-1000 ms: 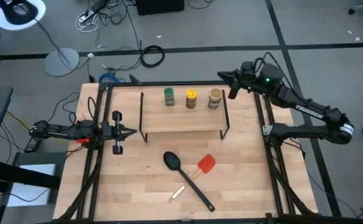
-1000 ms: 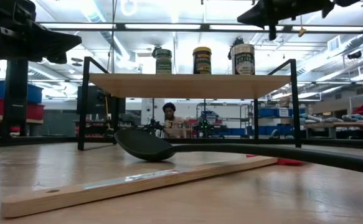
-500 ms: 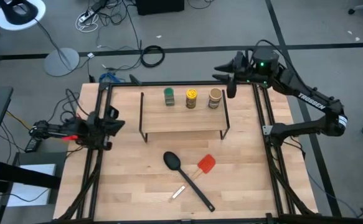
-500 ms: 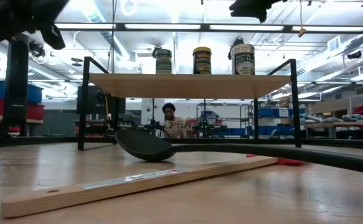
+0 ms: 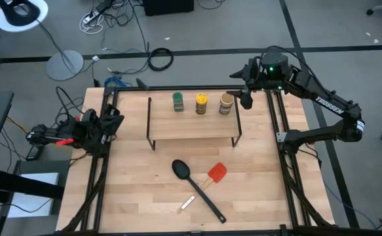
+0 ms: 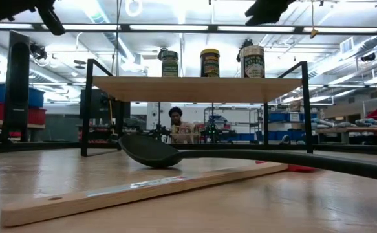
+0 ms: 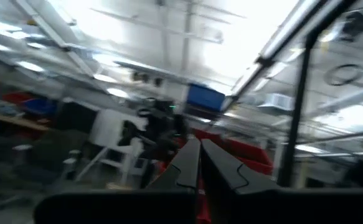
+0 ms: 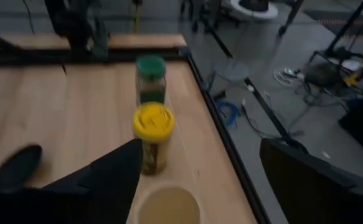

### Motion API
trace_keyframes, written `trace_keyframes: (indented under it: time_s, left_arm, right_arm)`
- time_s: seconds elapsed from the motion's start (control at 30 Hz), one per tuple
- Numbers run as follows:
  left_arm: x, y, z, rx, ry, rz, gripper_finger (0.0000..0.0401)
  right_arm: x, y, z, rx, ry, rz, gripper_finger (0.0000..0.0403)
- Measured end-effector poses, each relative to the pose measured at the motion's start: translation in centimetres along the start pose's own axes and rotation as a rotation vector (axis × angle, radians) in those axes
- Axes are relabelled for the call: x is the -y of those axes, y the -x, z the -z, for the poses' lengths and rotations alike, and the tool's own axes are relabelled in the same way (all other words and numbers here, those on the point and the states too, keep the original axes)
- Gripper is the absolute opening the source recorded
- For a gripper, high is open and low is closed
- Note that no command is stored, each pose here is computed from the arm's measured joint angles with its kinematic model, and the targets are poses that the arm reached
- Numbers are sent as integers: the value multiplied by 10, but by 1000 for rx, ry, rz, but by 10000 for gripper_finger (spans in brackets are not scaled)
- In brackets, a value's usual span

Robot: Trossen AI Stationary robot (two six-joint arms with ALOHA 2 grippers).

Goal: Shelf spices
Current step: Remove the brown seasoning bottle from the shelf

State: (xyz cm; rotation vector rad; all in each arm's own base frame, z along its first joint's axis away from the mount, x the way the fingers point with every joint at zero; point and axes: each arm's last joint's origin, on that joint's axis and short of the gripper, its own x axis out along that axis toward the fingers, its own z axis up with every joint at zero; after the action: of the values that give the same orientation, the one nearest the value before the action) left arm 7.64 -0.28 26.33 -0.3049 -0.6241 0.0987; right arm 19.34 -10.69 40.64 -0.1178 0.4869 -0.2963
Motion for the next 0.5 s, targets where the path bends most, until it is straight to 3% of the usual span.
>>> trace_keyframes:
  time_s: [0.1,0.5]
  left_arm:
    - [4,-13,-7,-39,-23,-52,20]
    - [32,-77,-52,-276,-211,-73,32]
  right_arm:
    - [0,0,3,-42,13,21,334]
    - [-1,-18,18,-215,-11,-7,337]
